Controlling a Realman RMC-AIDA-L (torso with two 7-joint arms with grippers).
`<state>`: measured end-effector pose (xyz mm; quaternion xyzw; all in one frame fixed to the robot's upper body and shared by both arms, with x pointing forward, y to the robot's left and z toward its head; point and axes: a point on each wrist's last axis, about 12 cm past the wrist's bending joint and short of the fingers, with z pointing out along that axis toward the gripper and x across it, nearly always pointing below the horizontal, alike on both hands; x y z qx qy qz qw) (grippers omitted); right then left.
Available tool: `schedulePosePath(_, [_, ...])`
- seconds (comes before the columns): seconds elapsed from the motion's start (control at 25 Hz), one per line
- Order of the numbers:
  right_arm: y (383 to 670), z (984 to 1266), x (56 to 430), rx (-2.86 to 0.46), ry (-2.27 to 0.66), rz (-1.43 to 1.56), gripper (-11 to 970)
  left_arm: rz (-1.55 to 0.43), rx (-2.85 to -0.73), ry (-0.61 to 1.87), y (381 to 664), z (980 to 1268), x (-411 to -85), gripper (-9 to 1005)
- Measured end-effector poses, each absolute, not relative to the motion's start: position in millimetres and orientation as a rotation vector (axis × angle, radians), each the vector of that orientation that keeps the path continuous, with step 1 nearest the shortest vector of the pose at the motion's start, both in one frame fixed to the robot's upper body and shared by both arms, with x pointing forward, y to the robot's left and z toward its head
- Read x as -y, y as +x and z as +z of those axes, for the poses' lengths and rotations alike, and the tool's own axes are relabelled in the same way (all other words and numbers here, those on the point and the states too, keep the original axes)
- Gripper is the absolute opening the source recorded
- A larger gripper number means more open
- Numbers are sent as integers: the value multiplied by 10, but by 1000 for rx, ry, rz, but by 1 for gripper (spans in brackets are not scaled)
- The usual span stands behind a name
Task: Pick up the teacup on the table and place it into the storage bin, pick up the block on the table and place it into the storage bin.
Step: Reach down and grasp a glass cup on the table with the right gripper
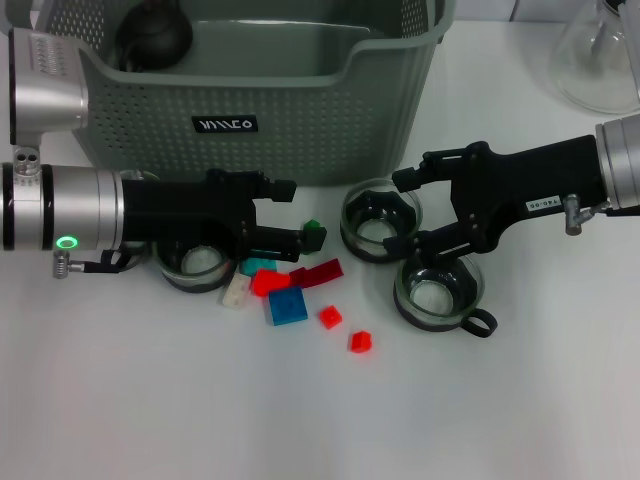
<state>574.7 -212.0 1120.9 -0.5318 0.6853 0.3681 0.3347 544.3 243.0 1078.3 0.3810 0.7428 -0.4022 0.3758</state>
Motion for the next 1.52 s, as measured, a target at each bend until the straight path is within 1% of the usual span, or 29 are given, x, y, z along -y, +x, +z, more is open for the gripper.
schedulePosePath(0.92, [5744,11206,2127,-1789,-1385,960,925,-1029,-1901,975,5443,10782,-2431,862])
schedulePosePath(1.04, [5744,11228,2161,-1796,-1380,966,925,-1019,-1906,971,5441,10785,-2471,862])
schedulePosePath(1.2, [5721,11308,2265,-1833,-1371,1018,924,-1027,-1910,960,5416,10790,-2533,862])
schedulePosePath(1.52, [5700,11674,2330,-1963,-1416,1096,925,-1025,-1897,971,5441,10817,-2512,862])
